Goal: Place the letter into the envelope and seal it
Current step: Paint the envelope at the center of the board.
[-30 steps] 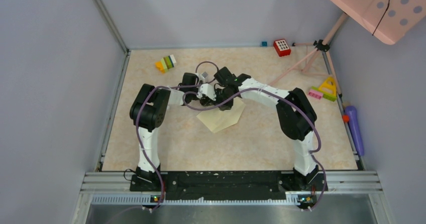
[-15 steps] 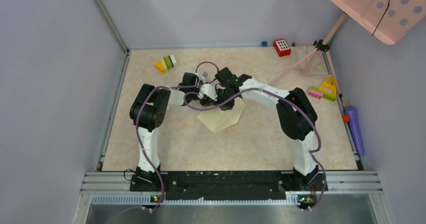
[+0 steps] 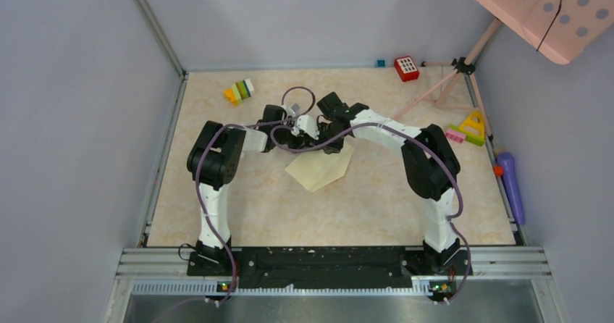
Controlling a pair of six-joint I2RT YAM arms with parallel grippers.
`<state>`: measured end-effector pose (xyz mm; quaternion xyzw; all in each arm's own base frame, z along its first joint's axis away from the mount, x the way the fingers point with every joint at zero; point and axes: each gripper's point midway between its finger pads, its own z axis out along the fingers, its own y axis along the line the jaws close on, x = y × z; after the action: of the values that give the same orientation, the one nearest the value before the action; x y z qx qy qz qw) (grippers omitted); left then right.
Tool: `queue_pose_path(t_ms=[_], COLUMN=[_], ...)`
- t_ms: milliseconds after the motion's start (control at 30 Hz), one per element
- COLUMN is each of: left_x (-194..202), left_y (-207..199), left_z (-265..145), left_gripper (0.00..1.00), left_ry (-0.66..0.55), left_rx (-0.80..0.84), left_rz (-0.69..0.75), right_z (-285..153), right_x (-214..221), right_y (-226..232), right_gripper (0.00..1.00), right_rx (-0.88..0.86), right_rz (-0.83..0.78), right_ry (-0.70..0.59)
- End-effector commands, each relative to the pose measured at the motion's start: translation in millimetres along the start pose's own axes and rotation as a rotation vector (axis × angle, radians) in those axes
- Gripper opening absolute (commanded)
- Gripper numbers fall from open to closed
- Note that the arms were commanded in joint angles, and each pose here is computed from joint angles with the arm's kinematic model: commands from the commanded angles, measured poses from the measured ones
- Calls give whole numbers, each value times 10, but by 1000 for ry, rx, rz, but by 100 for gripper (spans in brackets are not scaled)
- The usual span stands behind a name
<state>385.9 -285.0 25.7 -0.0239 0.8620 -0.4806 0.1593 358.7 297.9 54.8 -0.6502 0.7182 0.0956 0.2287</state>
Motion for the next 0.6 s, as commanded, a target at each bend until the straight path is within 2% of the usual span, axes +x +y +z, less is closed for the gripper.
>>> queue_pose_path(t_ms=[0,300,567], left_x=[145,142,136], left_y=[370,369,370], left_z=[23,21,19], left_gripper=[0,0,0], left_ry=[3,2,-1], left_rx=[-143,-144,-147], left_rz=[-11,-11,-10], right_z=[-173,-277,-331], right_x=[24,93,-119], right_y=[-312,-473,-270], right_gripper=[0,0,0], right_rx=[101,138,71], right_rz=[17,36,9], right_ry=[-10,-5,-64])
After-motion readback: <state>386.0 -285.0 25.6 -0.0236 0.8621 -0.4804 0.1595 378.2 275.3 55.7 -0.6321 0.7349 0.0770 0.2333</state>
